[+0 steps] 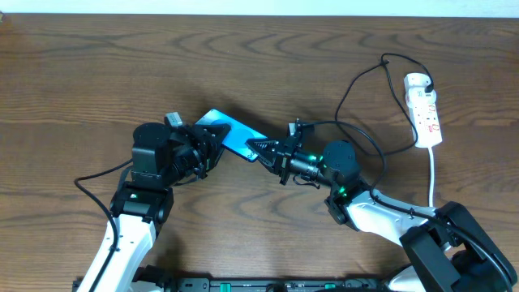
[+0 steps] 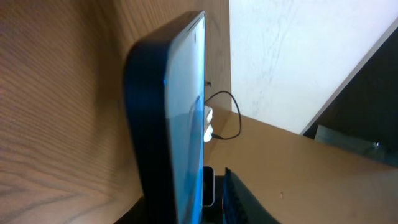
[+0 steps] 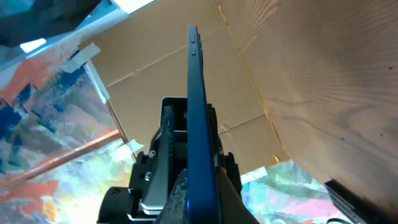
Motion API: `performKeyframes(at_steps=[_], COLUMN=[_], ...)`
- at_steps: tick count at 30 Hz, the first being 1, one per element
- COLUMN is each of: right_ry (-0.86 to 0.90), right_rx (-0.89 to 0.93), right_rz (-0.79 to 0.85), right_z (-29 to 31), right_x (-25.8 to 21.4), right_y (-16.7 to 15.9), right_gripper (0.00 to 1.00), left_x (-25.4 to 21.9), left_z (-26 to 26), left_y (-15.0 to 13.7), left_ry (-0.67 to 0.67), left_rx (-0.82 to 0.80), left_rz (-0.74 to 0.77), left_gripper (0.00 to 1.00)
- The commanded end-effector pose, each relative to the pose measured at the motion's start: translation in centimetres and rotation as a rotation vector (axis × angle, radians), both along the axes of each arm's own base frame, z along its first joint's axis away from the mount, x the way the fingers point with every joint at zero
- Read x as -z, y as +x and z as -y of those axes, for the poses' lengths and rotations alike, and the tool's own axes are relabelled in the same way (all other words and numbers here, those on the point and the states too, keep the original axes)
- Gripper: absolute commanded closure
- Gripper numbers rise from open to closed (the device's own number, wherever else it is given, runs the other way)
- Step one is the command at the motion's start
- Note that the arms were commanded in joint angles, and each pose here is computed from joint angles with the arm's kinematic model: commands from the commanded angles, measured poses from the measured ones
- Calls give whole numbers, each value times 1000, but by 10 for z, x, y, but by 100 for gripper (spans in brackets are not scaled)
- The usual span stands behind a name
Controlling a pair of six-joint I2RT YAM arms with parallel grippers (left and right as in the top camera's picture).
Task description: Plug charger to phone and switch on socket
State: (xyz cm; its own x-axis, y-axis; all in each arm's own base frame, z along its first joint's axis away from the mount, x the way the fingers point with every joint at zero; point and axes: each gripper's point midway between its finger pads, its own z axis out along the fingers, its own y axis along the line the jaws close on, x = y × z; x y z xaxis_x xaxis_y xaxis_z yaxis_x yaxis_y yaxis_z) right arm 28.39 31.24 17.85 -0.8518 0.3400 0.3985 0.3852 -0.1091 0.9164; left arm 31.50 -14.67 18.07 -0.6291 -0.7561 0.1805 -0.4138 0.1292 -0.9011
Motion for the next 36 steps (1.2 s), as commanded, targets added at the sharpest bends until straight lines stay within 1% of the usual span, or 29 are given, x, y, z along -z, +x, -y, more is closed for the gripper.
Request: performKeyframes(at_steps=[1, 4, 5, 7, 8, 14, 15, 17, 24, 26, 27, 29, 31, 33, 36], right_ry=[22, 30, 33, 34, 34, 34, 35, 35, 34, 29, 23, 7, -2, -16, -30], right_rx=[-82, -95, -98, -101, -101, -94, -94, -94, -94, -108, -110, -111, -113, -113, -114], right_rz=[-47, -70, -80, -86, -85, -85, -84, -85, -84, -70, -51, -2, 26, 69, 114], right_z=[-14, -18, -19, -21, -21, -22, -22, -22, -22, -22, -22, -22, -22, -22, -22], right_x=[-3, -4, -4, -4, -3, -3, -4, -4, -4, -4, -4, -3, -3, -3, -3], right_y=[-18, -23, -24, -26, -27, -26, -26, -26, -26, -28, -28, -28, -28, -28, -28], right_gripper=[99, 99, 99, 99, 99, 99, 99, 99, 99, 92, 87, 80, 76, 69, 62], left_x=[-10, -10, -10, -10, -10, -10, -10, -10, -9, -9, -9, -9, -9, -9, -6], left_z=[4, 4, 4, 4, 4, 4, 4, 4, 4, 4, 4, 4, 3, 3, 3], left_y=[1, 1, 1, 1, 1, 1, 1, 1, 1, 1, 1, 1, 1, 1, 0], left_ry=[-13, -12, -13, -13, -13, -13, -13, -13, -11, -11, -11, -11, -11, -10, -8], left_rx=[22, 22, 22, 21, 22, 21, 22, 21, 18, 18, 18, 18, 18, 18, 18], left_rz=[31, 31, 30, 30, 31, 30, 30, 30, 31, 30, 30, 30, 29, 29, 17], left_gripper=[76, 77, 80, 81, 85, 86, 89, 92, 92, 92, 92, 92, 92, 92, 92])
